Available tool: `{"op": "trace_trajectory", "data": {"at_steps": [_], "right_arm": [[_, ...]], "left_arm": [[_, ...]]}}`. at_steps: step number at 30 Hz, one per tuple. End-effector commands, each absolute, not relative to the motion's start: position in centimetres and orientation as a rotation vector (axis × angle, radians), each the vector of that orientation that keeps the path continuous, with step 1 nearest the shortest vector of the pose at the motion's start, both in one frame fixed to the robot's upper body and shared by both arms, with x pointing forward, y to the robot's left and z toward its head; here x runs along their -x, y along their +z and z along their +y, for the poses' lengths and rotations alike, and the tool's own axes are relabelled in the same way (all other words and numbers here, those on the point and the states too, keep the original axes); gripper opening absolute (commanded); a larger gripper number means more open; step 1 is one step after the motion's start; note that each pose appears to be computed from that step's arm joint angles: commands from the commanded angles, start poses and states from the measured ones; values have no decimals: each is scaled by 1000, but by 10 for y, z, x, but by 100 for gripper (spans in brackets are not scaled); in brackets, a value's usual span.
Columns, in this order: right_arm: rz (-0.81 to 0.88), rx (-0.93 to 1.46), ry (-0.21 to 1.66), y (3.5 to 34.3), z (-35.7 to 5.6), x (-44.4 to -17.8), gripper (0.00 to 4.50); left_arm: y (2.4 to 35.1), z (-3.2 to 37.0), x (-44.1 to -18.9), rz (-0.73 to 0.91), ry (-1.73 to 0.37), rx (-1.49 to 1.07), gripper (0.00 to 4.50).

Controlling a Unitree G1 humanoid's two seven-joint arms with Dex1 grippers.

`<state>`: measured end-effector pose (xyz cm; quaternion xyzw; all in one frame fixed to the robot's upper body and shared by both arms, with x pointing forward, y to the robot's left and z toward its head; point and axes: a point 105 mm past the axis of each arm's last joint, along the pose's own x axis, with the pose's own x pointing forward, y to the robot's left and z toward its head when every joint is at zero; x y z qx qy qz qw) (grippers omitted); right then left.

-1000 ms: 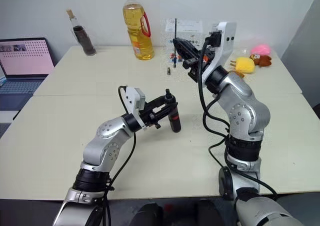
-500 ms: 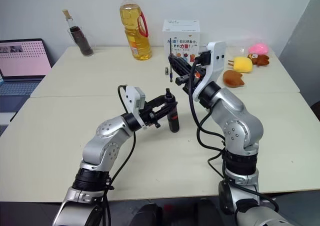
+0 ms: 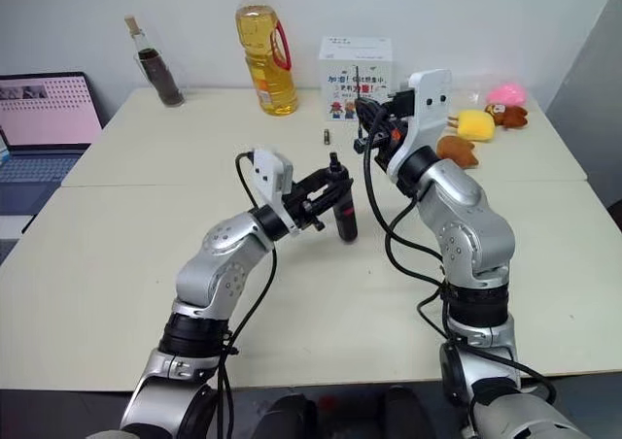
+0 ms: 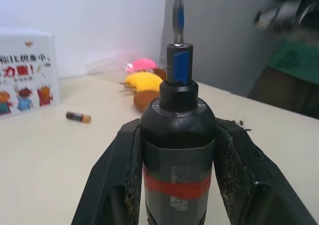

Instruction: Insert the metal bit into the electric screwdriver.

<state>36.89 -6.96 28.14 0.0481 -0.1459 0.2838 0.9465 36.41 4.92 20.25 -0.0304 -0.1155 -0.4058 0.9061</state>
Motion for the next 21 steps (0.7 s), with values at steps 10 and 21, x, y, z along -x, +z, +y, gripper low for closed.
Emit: {"op": "trace_trajectory", "data": {"at_steps": [10, 21], "right_arm": [[-480, 22, 407, 320, -69, -374, 1], [-495, -64, 410, 312, -47, -368, 1]], "left_arm": [[193, 34, -394, -260, -681, -8, 166], [180, 31, -404, -228, -660, -10, 166]]}}
